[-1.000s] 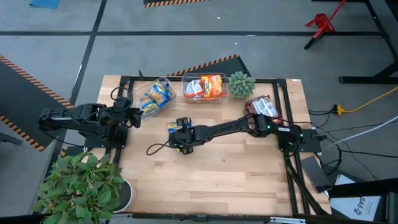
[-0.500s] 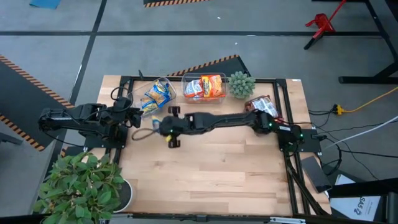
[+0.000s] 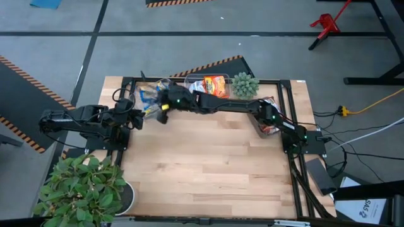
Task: Sort Maruchan noodles
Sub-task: Put the blue noodle pack into the left transparent bin
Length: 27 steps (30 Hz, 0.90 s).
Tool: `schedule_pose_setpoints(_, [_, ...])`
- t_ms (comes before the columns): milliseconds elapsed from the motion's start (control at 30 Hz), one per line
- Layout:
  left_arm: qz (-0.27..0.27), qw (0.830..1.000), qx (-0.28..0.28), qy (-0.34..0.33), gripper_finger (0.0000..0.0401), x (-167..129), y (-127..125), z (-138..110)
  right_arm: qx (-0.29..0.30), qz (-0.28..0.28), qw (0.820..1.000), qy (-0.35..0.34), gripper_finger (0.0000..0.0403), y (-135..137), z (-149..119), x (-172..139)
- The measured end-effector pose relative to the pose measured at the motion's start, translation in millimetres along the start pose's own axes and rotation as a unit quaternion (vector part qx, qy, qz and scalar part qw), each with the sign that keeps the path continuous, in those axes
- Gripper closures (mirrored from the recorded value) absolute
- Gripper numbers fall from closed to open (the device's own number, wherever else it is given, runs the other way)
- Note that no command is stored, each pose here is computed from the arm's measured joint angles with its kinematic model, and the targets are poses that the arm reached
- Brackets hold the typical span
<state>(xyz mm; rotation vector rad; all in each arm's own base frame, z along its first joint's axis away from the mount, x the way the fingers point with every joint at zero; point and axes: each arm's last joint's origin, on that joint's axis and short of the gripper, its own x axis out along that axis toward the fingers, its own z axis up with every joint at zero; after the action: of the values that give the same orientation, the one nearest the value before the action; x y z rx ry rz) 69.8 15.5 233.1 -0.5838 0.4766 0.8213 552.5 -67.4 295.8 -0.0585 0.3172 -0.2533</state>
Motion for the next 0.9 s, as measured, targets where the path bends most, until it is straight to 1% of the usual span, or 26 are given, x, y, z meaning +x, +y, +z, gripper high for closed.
schedule_pose_setpoints(67, [0.000,1.000,-0.006,0.000,0.0274,0.0,0.0,0.0,0.054,0.023,0.997,-0.058,0.0403,-7.2,-0.2,11.3])
schedule_pose_setpoints(167, [0.001,1.000,-0.008,0.000,0.0274,0.0,0.1,-0.1,0.117,0.051,0.987,-0.096,0.0403,-13.1,-12.7,28.2])
schedule_pose_setpoints(233, [0.001,1.000,-0.014,0.001,0.0274,0.0,0.4,-0.3,0.153,0.064,0.980,-0.110,0.0403,-13.9,-26.3,40.8])
schedule_pose_setpoints(367, [0.006,1.000,-0.026,0.008,0.0274,0.0,1.6,-1.5,0.192,0.073,0.972,-0.112,0.0403,-14.7,-53.0,60.1])
schedule_pose_setpoints(433, [0.005,1.000,-0.021,0.023,0.0274,-0.1,2.6,-3.2,0.209,0.075,0.969,-0.111,0.0403,-15.6,-63.5,67.0])
schedule_pose_setpoints(533, [0.005,0.999,-0.015,0.049,0.0274,-0.3,4.5,-6.2,0.243,0.088,0.959,-0.118,0.0403,-19.0,-74.6,74.5])
schedule_pose_setpoints(700, [0.000,0.998,-0.016,0.055,0.0274,-0.4,4.2,-6.5,0.277,0.071,0.951,-0.119,0.0403,-23.7,-87.6,82.0])
schedule_pose_setpoints(900, [0.001,0.998,-0.023,0.056,0.0274,-0.4,4.2,-6.6,0.308,0.060,0.942,-0.122,0.0403,-29.7,-91.5,84.4])
